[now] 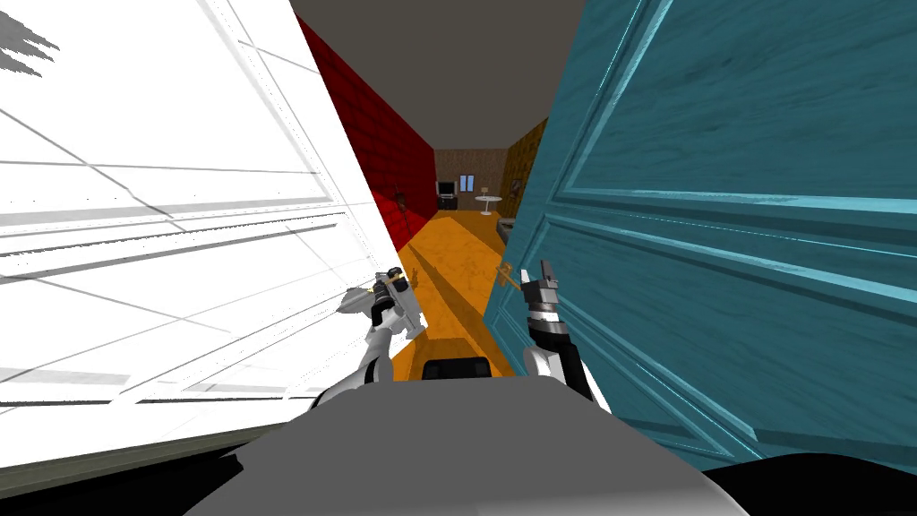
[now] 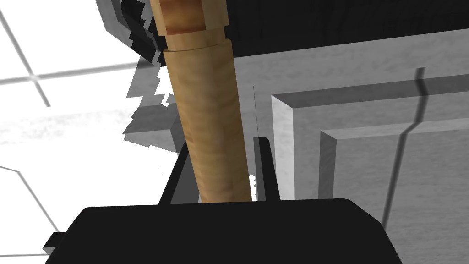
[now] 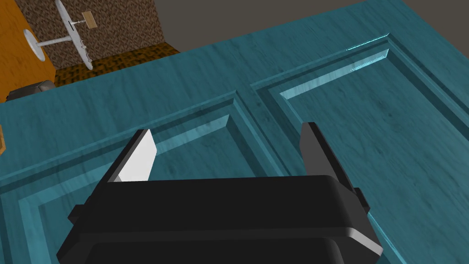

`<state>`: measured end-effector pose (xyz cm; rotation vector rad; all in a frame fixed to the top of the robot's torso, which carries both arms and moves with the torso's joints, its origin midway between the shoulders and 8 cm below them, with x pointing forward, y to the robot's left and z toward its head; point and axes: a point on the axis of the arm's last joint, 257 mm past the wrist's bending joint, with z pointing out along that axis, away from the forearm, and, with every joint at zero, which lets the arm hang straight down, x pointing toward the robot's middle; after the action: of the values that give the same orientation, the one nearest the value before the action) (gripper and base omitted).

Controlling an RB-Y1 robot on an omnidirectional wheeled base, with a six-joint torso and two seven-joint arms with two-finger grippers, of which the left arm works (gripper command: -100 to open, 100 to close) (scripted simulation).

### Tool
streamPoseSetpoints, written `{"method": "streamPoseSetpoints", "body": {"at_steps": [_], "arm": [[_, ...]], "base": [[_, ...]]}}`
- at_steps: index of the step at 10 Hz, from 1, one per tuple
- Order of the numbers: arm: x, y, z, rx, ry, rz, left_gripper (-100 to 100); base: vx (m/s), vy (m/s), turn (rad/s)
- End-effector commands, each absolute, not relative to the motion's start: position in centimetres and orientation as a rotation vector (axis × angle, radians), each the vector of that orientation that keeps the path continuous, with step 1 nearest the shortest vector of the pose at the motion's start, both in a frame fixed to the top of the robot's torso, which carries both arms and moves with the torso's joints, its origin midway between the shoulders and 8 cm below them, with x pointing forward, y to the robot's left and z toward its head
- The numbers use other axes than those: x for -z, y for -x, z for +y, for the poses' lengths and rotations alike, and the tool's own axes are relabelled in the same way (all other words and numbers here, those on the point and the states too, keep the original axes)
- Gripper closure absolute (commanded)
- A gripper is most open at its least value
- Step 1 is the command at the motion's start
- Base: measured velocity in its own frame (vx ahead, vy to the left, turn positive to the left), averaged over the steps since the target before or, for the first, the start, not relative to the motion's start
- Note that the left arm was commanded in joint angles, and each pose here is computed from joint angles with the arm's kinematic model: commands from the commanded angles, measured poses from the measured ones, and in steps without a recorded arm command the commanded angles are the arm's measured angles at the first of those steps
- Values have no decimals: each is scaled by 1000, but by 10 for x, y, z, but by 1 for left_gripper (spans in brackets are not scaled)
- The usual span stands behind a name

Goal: Push the door open

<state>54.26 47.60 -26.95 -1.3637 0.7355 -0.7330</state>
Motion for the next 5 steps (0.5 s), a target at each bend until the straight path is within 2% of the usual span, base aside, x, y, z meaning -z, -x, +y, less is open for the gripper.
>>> {"method": "streamPoseSetpoints", "body": {"at_steps": [1, 3, 5], "arm": [[255, -535, 492, 717, 1337, 705, 100], [255, -535, 492, 717, 1337, 705, 100], [253, -528, 504, 687, 1345, 671, 100]], "base": [[2, 6, 17], [-1, -3, 1], [38, 26, -52]]}}
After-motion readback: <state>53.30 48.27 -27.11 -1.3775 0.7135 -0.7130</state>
